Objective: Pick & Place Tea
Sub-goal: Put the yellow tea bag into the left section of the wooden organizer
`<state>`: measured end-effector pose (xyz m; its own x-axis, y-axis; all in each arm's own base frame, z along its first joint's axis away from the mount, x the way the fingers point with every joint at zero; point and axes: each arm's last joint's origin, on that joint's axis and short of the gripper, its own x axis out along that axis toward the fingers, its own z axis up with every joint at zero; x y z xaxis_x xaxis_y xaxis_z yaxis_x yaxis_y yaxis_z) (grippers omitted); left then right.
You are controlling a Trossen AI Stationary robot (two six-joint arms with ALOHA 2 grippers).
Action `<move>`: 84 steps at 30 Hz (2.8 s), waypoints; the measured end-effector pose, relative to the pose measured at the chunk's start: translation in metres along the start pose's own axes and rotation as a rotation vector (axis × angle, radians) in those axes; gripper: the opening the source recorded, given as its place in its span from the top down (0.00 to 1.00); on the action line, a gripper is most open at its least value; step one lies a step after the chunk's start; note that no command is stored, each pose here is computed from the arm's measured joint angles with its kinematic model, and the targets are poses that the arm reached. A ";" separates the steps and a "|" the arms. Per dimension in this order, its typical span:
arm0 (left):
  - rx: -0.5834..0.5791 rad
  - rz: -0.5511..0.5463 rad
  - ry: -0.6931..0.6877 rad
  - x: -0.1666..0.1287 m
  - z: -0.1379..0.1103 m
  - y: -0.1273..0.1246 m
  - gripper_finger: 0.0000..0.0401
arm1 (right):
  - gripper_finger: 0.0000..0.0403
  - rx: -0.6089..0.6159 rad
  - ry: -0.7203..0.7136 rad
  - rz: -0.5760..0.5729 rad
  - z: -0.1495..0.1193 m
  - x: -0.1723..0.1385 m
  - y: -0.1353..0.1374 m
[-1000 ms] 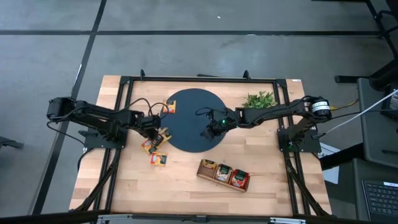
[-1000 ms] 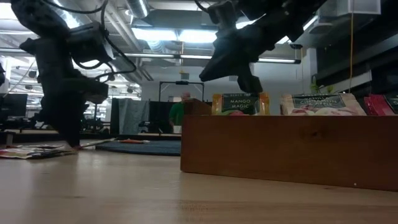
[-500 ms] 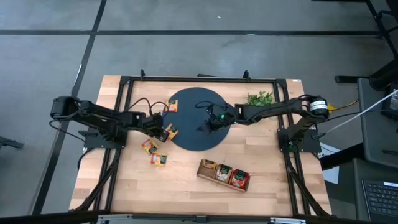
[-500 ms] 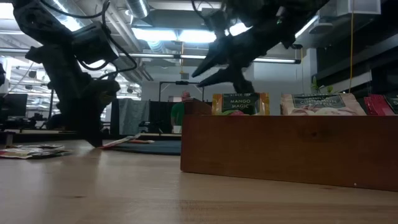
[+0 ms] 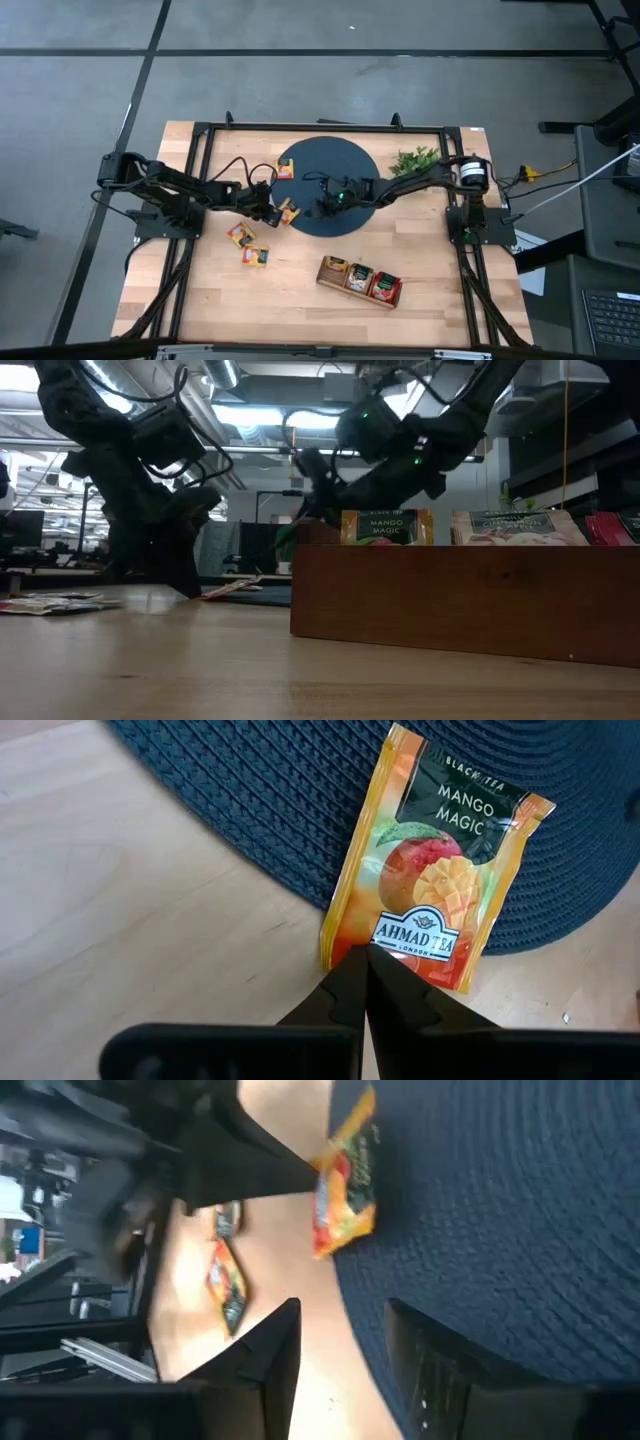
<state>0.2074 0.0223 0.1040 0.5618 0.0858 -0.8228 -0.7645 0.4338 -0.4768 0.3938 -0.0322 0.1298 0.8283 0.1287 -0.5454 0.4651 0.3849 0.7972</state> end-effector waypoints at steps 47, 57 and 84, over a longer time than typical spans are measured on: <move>0.016 -0.033 -0.008 0.000 0.001 -0.002 0.99 | 0.64 -0.197 0.029 -0.290 0.030 0.034 0.030; 0.016 -0.034 -0.009 0.000 0.001 -0.002 0.99 | 0.65 -0.183 0.043 -0.267 0.029 0.042 0.025; 0.068 -0.281 0.059 -0.010 0.007 -0.018 0.99 | 0.99 -0.214 0.097 -0.207 0.034 0.044 0.021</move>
<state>0.2173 0.0197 0.1227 0.7274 -0.0975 -0.6792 -0.5578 0.4925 -0.6681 0.4508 -0.0494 0.1312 0.6846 0.1104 -0.7205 0.5357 0.5942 0.6000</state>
